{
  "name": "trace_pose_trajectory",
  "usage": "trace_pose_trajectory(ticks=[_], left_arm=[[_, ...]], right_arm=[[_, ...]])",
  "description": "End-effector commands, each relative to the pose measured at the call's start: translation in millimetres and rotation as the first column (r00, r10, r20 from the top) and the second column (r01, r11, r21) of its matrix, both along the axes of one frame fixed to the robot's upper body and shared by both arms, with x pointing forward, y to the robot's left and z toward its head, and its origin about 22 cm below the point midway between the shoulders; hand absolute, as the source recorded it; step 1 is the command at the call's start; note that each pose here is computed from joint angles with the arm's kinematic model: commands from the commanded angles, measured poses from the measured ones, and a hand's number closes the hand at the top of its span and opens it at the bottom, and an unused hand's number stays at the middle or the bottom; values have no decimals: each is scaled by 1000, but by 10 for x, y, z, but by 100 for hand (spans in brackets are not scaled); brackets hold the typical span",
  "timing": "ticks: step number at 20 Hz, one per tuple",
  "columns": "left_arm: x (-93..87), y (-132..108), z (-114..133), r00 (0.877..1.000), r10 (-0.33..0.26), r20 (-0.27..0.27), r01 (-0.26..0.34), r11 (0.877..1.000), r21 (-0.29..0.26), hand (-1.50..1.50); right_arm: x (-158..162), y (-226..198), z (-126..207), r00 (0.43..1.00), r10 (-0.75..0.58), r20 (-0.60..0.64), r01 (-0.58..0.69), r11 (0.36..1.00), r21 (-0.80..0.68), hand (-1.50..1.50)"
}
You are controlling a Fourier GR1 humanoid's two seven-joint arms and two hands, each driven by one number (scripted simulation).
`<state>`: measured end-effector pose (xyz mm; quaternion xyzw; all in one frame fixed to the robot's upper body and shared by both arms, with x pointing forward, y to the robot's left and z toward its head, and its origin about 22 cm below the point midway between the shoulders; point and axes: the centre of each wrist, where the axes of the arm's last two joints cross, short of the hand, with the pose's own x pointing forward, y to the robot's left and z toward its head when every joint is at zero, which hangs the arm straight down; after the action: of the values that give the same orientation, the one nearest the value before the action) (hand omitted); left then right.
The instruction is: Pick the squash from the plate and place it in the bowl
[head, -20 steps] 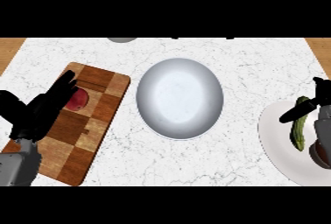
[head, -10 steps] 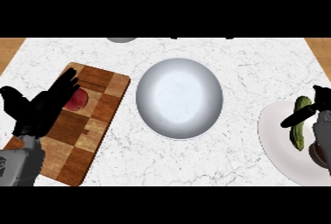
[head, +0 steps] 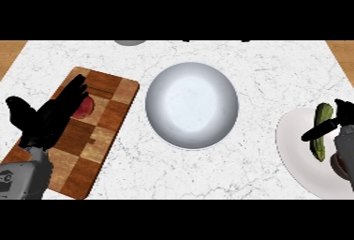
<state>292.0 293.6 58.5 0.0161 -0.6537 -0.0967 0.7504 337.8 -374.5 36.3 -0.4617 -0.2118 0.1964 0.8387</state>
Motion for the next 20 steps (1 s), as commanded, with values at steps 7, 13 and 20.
trace_pose_trajectory(ticks=[7,13,20], left_arm=[[21,15,145,1000,-3,-9,3,1000,-1,0],[84,50,-44,1000,-9,-17,9,1000,-19,0],[-14,94,-4,1000,-12,-8,12,1000,-1,0]], right_arm=[[-5,-118,-305,996,57,72,-52,997,-65,150],[62,-24,-177,993,70,90,-62,994,-88,150],[95,115,-29,987,119,107,-110,990,-91,150]])
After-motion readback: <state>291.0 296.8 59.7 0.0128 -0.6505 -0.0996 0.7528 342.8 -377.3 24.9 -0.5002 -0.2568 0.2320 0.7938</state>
